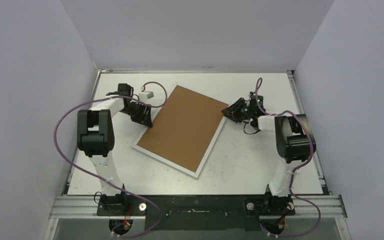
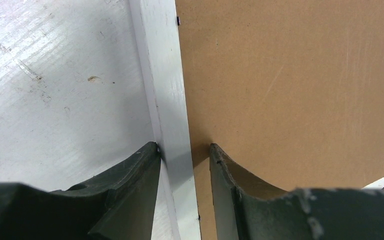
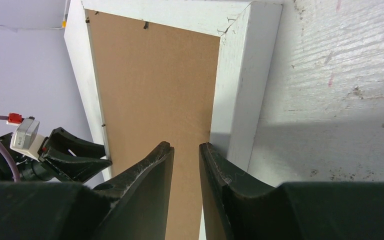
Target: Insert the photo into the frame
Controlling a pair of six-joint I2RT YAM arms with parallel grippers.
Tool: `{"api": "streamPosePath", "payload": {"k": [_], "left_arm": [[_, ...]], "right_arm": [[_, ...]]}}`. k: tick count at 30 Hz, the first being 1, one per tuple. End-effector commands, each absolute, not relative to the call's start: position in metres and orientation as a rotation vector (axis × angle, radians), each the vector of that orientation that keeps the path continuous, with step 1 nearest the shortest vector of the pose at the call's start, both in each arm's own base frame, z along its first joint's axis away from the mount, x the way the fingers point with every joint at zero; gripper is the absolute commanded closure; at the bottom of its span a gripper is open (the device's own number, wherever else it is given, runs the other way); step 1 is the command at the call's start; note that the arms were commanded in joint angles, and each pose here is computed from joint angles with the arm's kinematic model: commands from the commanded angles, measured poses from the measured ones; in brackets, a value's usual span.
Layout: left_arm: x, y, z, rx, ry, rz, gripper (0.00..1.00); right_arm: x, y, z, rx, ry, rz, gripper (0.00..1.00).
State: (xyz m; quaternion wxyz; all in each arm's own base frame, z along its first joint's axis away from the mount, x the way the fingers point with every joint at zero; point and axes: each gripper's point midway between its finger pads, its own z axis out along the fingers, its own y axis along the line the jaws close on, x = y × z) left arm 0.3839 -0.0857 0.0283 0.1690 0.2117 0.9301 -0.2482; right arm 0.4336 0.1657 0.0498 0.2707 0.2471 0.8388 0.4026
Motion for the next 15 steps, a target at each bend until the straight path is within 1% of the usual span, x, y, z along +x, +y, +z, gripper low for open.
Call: {"api": "streamPosePath", "payload": {"k": [1, 9, 13, 15], "left_arm": [[0.384, -0.091, 0.032, 0.63, 2.632, -0.748, 0.63], [0.383, -0.092, 0.031, 0.65, 2.628, -0.751, 0.63], [0.38, -0.092, 0.029, 0.689, 2.629, -0.76, 0.68], [0.377, -0.093, 0.03, 0.704, 2.628, -0.776, 0.69]], "right_arm": [[0.415, 0.169, 0.028, 0.694, 2.339, 1.067, 0.72], [0.418, 0.182, 0.027, 0.668, 2.358, 1.085, 0.71], [0.423, 0.183, 0.029, 0.662, 2.355, 1.083, 0.72], [0.426, 0.183, 0.029, 0.66, 2.353, 1.082, 0.72]]}}
